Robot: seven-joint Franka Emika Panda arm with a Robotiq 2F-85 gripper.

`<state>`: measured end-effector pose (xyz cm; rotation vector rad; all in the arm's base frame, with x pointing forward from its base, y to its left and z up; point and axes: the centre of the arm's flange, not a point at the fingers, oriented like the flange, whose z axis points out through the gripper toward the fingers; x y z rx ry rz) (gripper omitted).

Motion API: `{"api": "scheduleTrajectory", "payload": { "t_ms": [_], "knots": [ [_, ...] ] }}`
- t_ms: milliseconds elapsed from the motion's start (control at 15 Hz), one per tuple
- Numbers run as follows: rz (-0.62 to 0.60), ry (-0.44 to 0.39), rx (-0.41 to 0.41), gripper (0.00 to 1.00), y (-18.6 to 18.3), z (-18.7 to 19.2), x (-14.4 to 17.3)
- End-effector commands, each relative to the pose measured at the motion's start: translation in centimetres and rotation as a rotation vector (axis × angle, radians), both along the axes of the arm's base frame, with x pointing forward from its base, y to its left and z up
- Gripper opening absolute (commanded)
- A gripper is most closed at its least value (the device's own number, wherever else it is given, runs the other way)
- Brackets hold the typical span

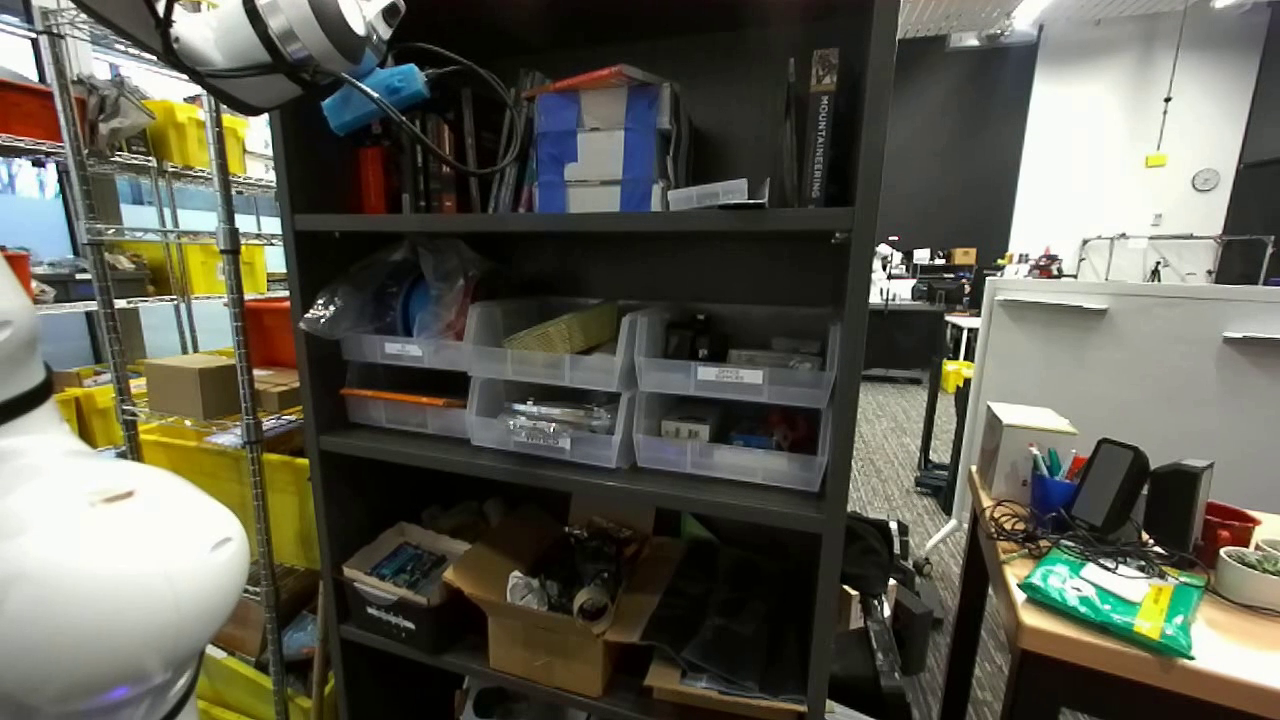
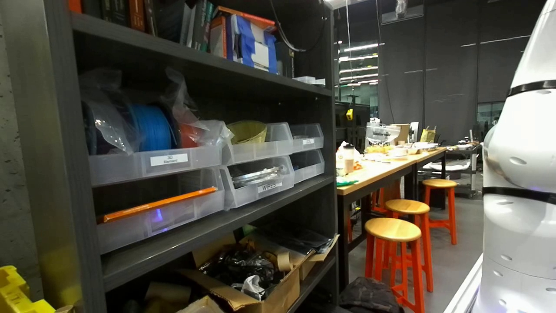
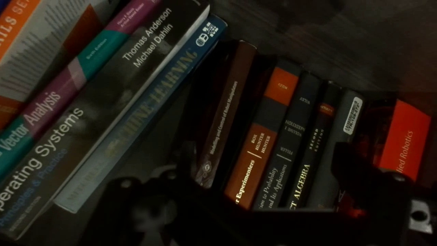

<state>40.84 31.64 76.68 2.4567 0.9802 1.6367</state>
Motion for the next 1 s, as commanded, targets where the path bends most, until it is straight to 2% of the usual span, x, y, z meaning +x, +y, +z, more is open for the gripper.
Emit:
{"api": "scheduleTrajectory", "payload": {
  "t_ms": [0, 533, 733, 933],
  "knots": [
    [0.028, -0.005, -0.008, 1.00, -0.3, 0.5, 0.0],
    [0.072, 0.006, -0.033, 1.00, 2.0, -0.4, -0.1],
    [0.071, -0.001, -0.035, 1.00, 2.6, -0.7, 0.7],
    [0.046, -0.007, -0.031, 1.00, 1.6, -0.6, 2.5]
  ]
}}
